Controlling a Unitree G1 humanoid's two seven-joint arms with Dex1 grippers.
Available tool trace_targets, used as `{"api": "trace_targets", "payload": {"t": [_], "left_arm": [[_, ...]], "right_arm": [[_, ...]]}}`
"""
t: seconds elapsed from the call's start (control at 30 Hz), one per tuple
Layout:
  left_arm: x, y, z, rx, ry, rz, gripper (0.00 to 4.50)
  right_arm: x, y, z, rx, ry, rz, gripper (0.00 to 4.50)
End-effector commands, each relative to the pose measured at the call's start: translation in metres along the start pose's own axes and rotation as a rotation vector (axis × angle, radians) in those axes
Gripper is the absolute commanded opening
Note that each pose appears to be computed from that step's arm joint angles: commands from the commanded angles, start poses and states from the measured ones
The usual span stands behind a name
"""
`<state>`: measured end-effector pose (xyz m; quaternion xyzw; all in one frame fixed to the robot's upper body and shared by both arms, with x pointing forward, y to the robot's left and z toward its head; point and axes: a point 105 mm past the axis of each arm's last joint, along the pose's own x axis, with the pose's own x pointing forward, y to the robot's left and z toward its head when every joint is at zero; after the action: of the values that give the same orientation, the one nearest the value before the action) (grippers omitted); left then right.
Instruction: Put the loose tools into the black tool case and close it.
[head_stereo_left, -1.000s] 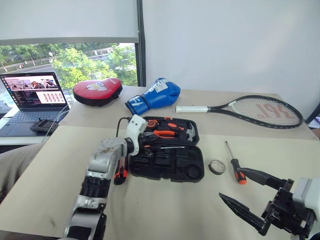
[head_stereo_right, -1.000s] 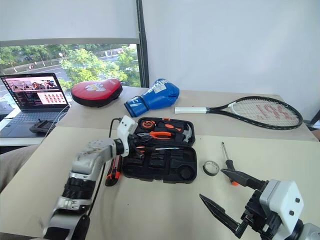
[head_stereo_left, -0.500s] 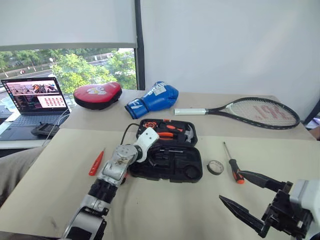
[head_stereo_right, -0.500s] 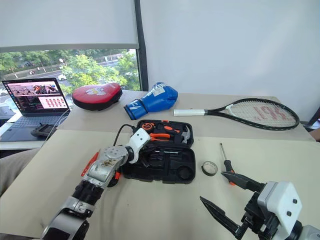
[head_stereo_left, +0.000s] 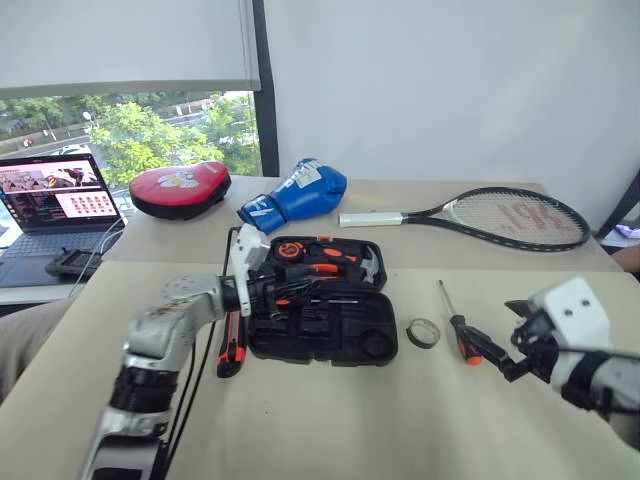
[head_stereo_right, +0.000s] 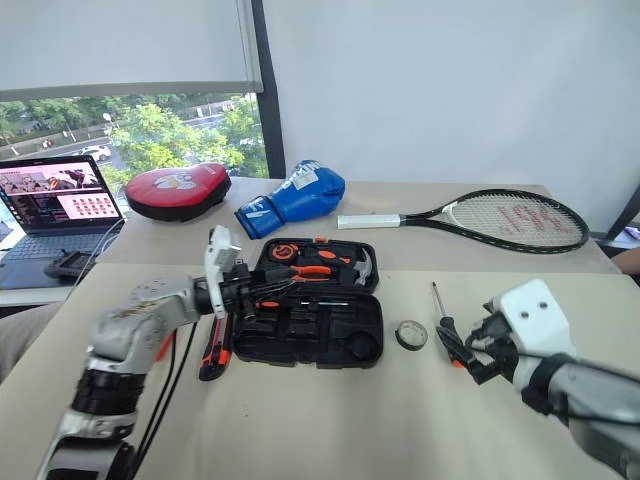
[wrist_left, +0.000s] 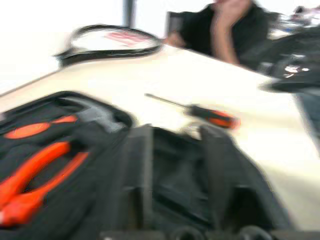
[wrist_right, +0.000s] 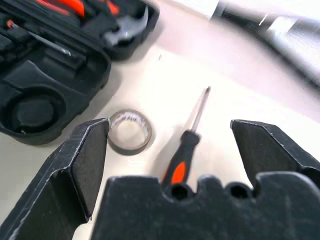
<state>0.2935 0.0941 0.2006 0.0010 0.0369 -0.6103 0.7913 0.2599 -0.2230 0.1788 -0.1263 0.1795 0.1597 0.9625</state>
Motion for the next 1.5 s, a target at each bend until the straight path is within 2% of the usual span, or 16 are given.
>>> {"api": "trace_targets", "payload": {"t": [0.03, 0.07, 0.13, 0.17, 0.27, 0.37, 0.53, 0.57, 0.63, 0.67, 0.77, 0.9, 1.0, 1.1, 1.27, 1.5], "left_arm": [[-0.013, -0.044, 0.018, 0.048, 0.043, -0.188, 3.30], [-0.014, -0.048, 0.017, 0.050, 0.061, -0.196, 3.50], [-0.018, -0.059, 0.013, 0.053, 0.109, -0.224, 4.24], [-0.017, -0.061, 0.013, 0.064, 0.108, -0.212, 4.24], [-0.013, -0.064, 0.016, 0.059, 0.079, -0.180, 4.35], [-0.011, -0.067, 0.016, 0.061, 0.078, -0.166, 4.35], [-0.015, -0.069, 0.013, 0.059, 0.093, -0.141, 4.35], [-0.015, -0.069, 0.013, 0.064, 0.094, -0.135, 4.35], [-0.016, -0.068, 0.013, 0.076, 0.095, -0.125, 4.35], [-0.017, -0.066, 0.015, 0.091, 0.083, -0.107, 4.35], [-0.026, -0.053, 0.026, 0.126, -0.098, -0.013, 4.35], [-0.057, -0.049, 0.016, 0.019, -0.075, 0.042, 4.35], [-0.078, -0.049, 0.012, -0.019, -0.081, 0.082, 4.35], [-0.100, -0.053, 0.004, -0.018, -0.016, 0.113, 4.35], [-0.113, -0.050, 0.001, -0.006, 0.010, 0.160, 4.35], [-0.112, -0.050, -0.002, 0.004, 0.010, 0.176, 4.35]], "right_arm": [[0.025, -0.026, -0.022, 0.099, 0.173, -0.069, 4.50], [0.030, -0.028, -0.024, 0.117, 0.195, -0.063, 4.50], [0.045, -0.033, -0.029, 0.182, 0.263, -0.058, 4.50], [0.054, -0.036, -0.034, 0.188, 0.305, -0.066, 4.50], [0.069, -0.042, -0.044, 0.198, 0.371, -0.084, 3.80], [0.075, -0.044, -0.046, 0.199, 0.381, -0.084, 2.69], [0.069, -0.047, -0.045, 0.109, 0.381, -0.076, 1.01], [0.067, -0.048, -0.041, 0.080, 0.358, -0.076, 0.91], [0.063, -0.049, -0.028, 0.037, 0.292, -0.060, 0.92], [0.059, -0.044, -0.010, -0.019, 0.205, -0.023, 0.92], [0.049, 0.001, 0.042, -0.241, -0.006, 0.217, 0.92], [0.066, 0.056, 0.066, -0.459, -0.088, 0.498, 0.92], [0.087, 0.076, 0.070, -0.573, -0.072, 0.615, 0.92], [0.116, 0.093, 0.060, -0.756, -0.006, 0.727, 0.92], [0.141, 0.097, 0.055, -0.809, 0.059, 0.756, 0.92], [0.151, 0.110, 0.047, -0.830, 0.119, 0.814, 0.92]]}}
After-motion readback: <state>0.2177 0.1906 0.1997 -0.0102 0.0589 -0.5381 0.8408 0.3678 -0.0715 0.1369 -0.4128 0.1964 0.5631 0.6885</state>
